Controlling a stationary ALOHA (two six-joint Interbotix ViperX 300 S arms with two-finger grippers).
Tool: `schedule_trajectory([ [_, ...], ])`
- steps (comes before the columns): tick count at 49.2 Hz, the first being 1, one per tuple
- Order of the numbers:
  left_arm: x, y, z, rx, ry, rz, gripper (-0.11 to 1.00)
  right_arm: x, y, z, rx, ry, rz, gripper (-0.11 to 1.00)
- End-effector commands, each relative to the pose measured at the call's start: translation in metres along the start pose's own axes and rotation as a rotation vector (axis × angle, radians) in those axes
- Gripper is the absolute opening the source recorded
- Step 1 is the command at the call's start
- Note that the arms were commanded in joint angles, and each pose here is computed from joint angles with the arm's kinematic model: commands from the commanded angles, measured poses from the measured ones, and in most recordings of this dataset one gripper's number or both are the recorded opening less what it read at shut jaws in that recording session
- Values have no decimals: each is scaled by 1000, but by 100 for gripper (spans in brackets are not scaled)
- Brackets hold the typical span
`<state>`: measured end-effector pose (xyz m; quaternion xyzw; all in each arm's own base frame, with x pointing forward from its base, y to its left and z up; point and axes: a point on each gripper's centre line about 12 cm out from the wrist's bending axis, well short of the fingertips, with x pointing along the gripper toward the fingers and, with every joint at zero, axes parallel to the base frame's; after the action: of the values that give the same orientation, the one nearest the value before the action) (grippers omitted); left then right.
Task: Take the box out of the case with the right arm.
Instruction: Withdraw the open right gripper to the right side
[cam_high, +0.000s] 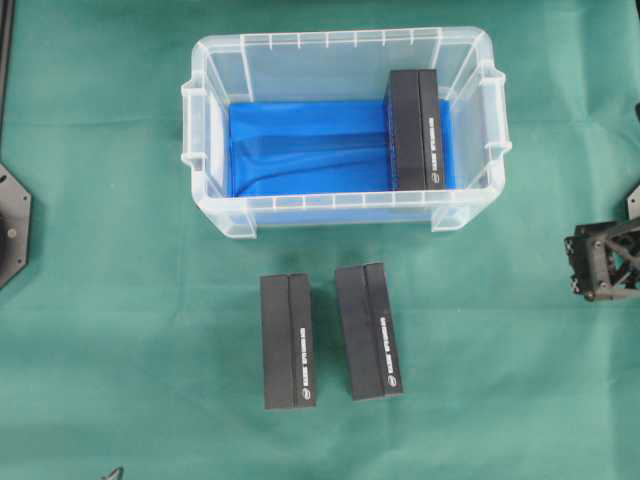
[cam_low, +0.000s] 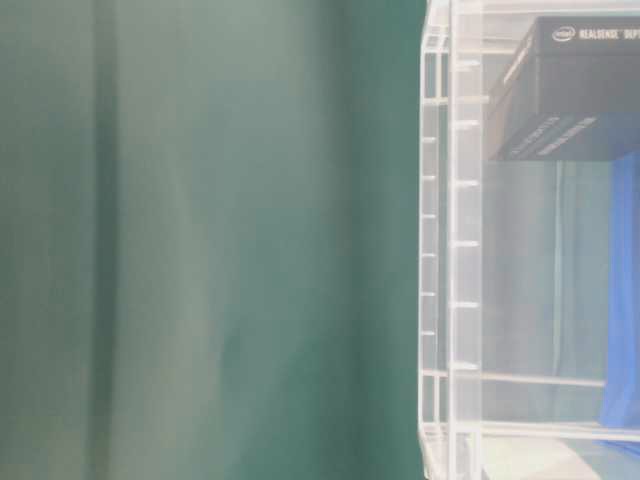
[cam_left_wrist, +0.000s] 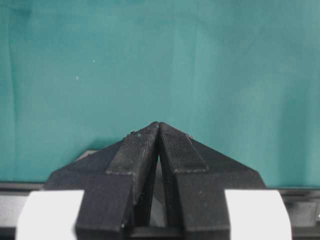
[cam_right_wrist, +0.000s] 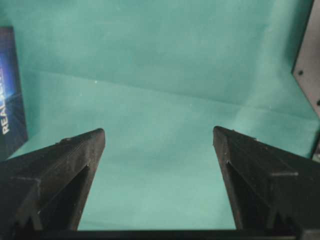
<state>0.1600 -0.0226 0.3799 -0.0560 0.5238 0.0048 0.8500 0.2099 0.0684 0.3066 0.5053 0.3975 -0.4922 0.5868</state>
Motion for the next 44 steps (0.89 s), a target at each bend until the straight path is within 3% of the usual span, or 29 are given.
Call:
schedule_trajectory([
  [1,-2,-1,3,1,-14,-2,0,-3,2,8,10,-7,13,89],
  [33,-2,-1,2,1,-12,-1,0,12,8,121,-19,-75,7,89],
  [44,-3,0,1,3,-17,-2,0,15,4,144,-19,-83,8,89],
])
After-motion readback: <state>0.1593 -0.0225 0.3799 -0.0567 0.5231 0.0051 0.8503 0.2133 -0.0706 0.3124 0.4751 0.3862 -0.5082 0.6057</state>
